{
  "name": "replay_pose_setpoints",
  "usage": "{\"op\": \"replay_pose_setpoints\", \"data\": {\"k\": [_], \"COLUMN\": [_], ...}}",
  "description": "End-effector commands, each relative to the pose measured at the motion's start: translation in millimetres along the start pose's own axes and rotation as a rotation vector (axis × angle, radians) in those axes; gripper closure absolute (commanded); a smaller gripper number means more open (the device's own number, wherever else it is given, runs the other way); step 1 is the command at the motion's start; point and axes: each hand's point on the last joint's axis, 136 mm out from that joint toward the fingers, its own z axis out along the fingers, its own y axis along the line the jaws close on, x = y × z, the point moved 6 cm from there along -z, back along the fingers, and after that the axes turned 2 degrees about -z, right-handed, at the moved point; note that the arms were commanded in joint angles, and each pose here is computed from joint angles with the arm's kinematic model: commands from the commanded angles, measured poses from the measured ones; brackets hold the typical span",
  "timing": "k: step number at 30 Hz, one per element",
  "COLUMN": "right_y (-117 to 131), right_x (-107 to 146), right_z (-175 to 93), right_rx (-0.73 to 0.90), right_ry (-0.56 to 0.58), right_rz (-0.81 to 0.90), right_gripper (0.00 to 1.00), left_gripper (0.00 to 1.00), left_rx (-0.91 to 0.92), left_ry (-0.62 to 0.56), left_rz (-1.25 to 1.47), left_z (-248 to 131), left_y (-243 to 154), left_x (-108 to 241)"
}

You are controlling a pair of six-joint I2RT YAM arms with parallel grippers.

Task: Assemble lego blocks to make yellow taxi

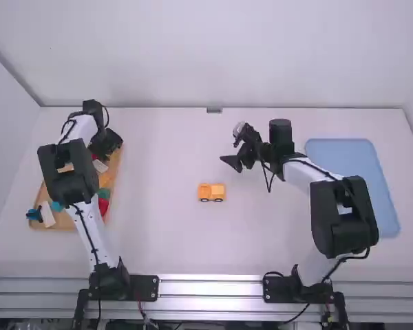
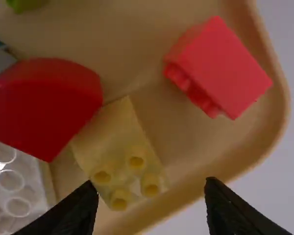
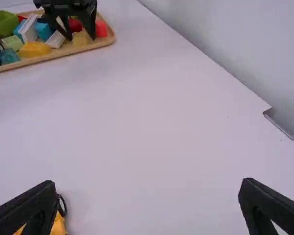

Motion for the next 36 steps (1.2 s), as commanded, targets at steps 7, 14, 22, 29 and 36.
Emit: {"op": "replay_pose_setpoints", "data": {"k": [7,14,22,29,36], "right_y": [2.9,3.1,3.7,4.2,4.9], "right_x": [-0.2,0.1,2.6,3.6,4.5], "right_z": [-1.2,-1.2,-1.6,-1.7,-1.7], "right_rx": [-0.009,-0.010,-0.012,-0.014,-0.017], "right_ry": [-0.005,-0.003,0.008,0.013,0.017], "right_rz": [0.008,0.009,0.022,0.024,0.029], "right_gripper": [0.01,0.01,0.02,0.02,0.01], "left_gripper": [0.39,0.46,0.84,0.98,0.98], "left_rx": [-0.089,-0.072,-0.053,-0.024,-0.034], "left_ry": [-0.026,-0.050,-0.068,-0.086,-0.109], "left_rz": [-0.074,-0.109,-0.121,-0.179,-0.255], "left_z": [12.8,22.5,20.7,-8.1,-59.7], "left_y": [16.2,16.7,13.7,11.5,19.4], "left_x": [2.1,2.2,-1.3,-3.0,3.2]}}
